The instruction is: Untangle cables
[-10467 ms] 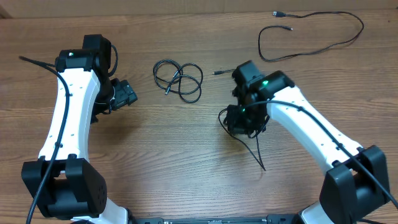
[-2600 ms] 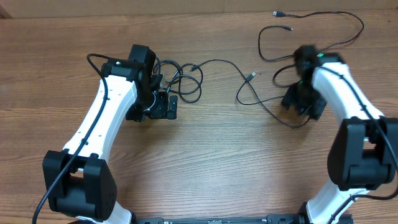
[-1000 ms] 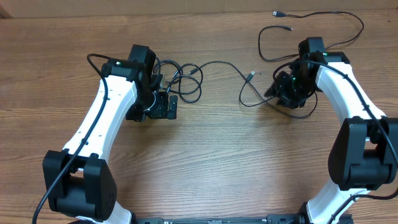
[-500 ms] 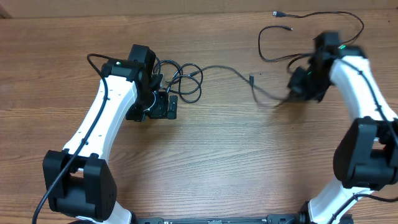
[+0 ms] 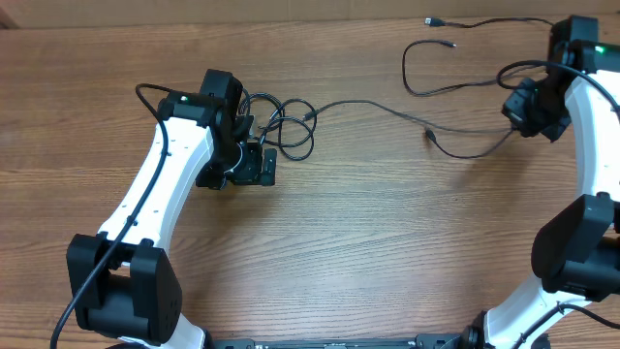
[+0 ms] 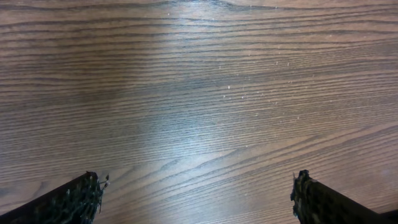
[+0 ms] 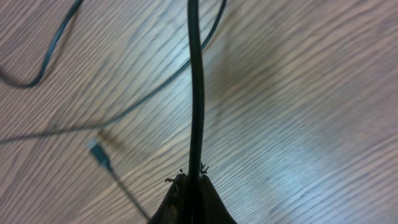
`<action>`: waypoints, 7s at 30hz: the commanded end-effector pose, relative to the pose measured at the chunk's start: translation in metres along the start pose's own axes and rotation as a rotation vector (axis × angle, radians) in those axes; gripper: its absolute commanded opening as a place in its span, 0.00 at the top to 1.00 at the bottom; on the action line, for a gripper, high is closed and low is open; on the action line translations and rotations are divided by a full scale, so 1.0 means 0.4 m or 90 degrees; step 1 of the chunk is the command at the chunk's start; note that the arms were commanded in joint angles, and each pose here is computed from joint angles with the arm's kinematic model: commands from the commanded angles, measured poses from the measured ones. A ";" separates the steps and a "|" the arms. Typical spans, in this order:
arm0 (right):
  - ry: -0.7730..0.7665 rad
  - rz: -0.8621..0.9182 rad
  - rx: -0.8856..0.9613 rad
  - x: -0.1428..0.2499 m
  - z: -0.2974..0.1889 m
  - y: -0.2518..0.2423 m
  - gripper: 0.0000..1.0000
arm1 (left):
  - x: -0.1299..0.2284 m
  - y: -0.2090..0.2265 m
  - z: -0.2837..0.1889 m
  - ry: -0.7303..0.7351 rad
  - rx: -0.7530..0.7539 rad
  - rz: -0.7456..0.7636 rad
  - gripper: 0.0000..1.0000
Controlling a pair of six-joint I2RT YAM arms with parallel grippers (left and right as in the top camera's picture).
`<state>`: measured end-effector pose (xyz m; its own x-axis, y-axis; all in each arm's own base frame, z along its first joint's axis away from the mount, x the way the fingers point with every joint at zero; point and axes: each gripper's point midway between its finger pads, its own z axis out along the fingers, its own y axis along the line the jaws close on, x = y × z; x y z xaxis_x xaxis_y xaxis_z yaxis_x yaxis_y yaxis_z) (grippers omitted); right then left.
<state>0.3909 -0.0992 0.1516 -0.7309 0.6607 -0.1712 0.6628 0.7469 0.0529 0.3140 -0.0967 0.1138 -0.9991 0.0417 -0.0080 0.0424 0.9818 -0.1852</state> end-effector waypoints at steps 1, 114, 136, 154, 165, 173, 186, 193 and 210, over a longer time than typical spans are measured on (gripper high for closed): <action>-0.037 0.047 0.049 -0.029 -0.005 -0.049 0.96 | 0.004 -0.002 0.004 0.003 -0.004 0.004 0.00; 0.147 -0.242 -0.134 0.297 0.066 0.422 0.00 | 0.008 -0.001 0.004 0.007 -0.006 -0.035 0.00; 0.004 -0.143 -0.066 0.310 0.249 0.460 0.20 | 0.013 0.000 0.004 0.013 -0.007 -0.036 0.00; 0.015 -0.130 -0.033 0.318 0.375 0.461 0.42 | 0.011 0.000 0.004 0.010 -0.006 -0.035 0.00; 0.045 -0.131 -0.029 0.327 0.375 0.451 0.88 | 0.010 0.000 0.004 0.009 -0.006 -0.035 0.01; 0.048 -0.213 -0.081 0.237 0.267 0.453 0.96 | 0.008 -0.001 0.004 0.007 -0.006 -0.034 0.01; 0.006 -0.595 -0.213 0.232 0.044 0.506 0.96 | -0.001 -0.003 0.004 -0.001 -0.004 -0.033 0.00; 0.018 -0.604 -0.164 0.218 0.055 0.457 0.96 | 0.006 -0.001 0.004 0.006 -0.005 -0.034 0.00; 0.103 -0.397 -0.123 0.119 0.099 0.253 0.96 | 0.007 -0.001 0.004 0.007 -0.005 -0.035 0.01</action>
<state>0.4311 0.0229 0.1013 -0.9978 0.0150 -0.0651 0.0036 0.9850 0.1726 0.3127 -0.0964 0.1135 -1.0000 -0.0029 0.0057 -0.0039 0.9829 -0.1843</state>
